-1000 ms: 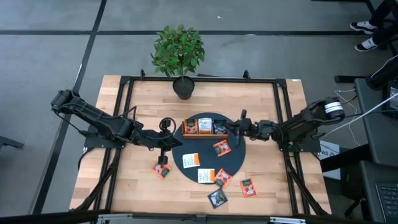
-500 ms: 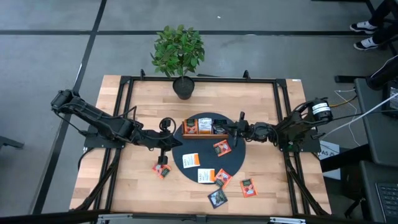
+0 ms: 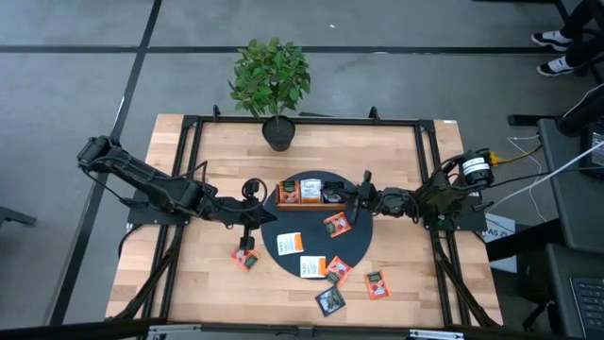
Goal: Pick & Place Tea
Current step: Put the violet tea bag into the right side of the wooden organizer
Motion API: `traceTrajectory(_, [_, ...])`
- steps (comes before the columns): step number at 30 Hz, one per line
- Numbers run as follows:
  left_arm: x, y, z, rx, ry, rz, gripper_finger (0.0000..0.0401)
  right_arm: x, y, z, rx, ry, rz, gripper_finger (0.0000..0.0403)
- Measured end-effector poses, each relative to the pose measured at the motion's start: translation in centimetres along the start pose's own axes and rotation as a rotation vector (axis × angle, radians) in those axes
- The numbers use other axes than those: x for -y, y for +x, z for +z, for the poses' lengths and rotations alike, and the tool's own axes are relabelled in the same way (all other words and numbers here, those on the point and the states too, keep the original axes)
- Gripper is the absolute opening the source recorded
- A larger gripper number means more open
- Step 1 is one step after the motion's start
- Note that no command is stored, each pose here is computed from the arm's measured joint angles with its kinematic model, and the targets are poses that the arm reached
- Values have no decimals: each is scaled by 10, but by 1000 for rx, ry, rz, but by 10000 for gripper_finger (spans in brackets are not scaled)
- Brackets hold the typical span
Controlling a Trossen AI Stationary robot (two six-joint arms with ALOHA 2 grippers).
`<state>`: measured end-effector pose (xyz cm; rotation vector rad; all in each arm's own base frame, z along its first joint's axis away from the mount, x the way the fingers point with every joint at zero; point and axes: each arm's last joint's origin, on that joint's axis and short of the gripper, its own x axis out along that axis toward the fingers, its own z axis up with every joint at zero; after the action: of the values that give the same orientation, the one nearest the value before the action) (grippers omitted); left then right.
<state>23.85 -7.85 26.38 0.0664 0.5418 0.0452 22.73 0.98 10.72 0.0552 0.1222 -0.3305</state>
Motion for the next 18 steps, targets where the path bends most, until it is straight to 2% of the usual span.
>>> traceTrajectory(18, [0,0,0,0,0,0,10,2,1,-1,-9,-50,21,4])
